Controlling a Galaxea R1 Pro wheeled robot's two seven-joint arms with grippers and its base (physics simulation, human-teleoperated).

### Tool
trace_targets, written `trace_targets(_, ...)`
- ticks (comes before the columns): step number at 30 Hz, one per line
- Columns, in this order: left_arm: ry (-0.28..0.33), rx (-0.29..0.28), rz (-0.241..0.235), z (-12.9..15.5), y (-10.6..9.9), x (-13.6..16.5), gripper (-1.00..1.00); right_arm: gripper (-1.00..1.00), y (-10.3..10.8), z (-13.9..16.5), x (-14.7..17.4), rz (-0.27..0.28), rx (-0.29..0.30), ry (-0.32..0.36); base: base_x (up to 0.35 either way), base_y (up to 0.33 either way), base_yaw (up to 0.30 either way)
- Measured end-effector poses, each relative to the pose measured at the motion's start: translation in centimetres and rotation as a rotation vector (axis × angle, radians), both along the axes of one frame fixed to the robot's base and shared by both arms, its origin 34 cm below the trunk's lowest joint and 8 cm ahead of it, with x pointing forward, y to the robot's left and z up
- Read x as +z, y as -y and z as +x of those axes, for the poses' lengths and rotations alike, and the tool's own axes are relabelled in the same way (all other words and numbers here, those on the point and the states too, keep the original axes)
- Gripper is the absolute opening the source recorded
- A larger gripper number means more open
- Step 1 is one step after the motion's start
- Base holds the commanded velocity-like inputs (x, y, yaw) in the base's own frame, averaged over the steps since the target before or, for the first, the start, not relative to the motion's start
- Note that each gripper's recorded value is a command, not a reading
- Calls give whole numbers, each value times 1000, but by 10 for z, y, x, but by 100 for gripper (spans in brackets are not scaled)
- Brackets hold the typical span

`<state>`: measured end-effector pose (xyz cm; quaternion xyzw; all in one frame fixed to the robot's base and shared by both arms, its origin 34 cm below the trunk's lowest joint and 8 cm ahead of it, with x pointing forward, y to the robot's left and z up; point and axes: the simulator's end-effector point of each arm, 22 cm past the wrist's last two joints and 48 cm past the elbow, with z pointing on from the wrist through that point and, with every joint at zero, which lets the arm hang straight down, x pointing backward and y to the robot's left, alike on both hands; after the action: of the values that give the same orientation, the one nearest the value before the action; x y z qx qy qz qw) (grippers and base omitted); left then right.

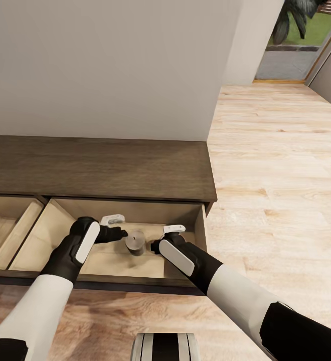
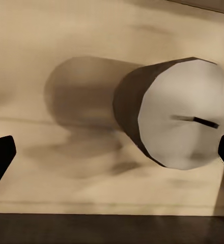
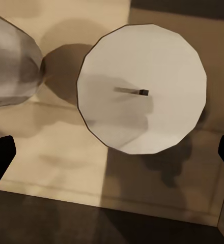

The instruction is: Place each of the two pumpkins and all three candles from the living room inside a cabinet in the living room (use any cabinet), then make sure every cabinet is closed, and position the cauldron so it is next to a table in the living room.

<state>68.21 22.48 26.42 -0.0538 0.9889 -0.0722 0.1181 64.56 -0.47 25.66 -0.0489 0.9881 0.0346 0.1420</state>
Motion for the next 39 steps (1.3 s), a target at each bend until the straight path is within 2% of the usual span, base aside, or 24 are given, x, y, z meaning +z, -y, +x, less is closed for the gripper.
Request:
trace_targets(25,101,7,-1,20,-1,65,100,100,0,19,60,-1,4,91,-32,0,0)
trace_targets(39,158,7,0,29,-2,102,100,100,-5,32,101,18,-1,167,-2,0,0)
